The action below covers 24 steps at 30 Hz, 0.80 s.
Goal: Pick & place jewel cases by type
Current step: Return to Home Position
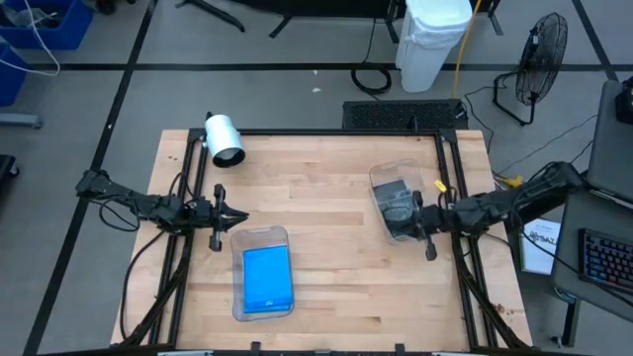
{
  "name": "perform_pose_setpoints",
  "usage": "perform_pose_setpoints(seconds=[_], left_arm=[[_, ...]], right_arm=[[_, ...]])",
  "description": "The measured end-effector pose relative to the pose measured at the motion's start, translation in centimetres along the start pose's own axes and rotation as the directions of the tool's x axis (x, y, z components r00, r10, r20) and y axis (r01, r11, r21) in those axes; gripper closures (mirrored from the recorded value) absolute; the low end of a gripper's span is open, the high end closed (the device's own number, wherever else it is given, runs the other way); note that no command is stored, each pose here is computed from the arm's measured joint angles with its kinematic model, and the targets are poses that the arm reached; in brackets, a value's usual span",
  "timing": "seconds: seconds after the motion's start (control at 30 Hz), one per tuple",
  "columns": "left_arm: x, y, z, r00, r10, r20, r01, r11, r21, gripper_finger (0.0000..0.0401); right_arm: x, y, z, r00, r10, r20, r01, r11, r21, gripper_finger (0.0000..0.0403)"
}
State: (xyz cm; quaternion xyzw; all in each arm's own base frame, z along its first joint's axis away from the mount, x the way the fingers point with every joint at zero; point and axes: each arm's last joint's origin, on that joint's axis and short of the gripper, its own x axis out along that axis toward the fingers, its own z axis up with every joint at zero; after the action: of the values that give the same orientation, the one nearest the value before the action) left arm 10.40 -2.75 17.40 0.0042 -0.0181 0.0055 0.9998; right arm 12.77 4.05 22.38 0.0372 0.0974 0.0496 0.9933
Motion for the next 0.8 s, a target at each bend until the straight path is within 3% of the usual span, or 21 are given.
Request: perform_pose_setpoints(seconds=[0.3,0.53,0.6,0.8], left_arm=[[0.0,0.0,0.0,1.0,0.0,0.001,0.0,1.0,-0.001,0.0364],[0.0,0.0,0.0,1.0,0.0,0.001,0.0,1.0,-0.001,0.0364],[0.0,0.0,0.0,1.0,0.0,0.001,0.0,1.0,0.0,0.0364],[0.0,0.0,0.0,1.0,0.0,0.002,0.0,1.0,-0.001,0.0364]], right_arm=[[-0.6,-0.4,-4.8,0.965,0.17,0.2,-0.162,0.985,-0.058,0.0403],[-2.0,-0.5,-4.1,0.894,0.316,0.317,-0.282,0.948,-0.15,0.0403],[-2.5,-0.7,-4.2,0.892,0.312,0.326,-0.272,0.948,-0.162,0.0403],[-2.6,-1.3,-5.6,0.958,0.188,0.214,-0.176,0.981,-0.075,0.0403]])
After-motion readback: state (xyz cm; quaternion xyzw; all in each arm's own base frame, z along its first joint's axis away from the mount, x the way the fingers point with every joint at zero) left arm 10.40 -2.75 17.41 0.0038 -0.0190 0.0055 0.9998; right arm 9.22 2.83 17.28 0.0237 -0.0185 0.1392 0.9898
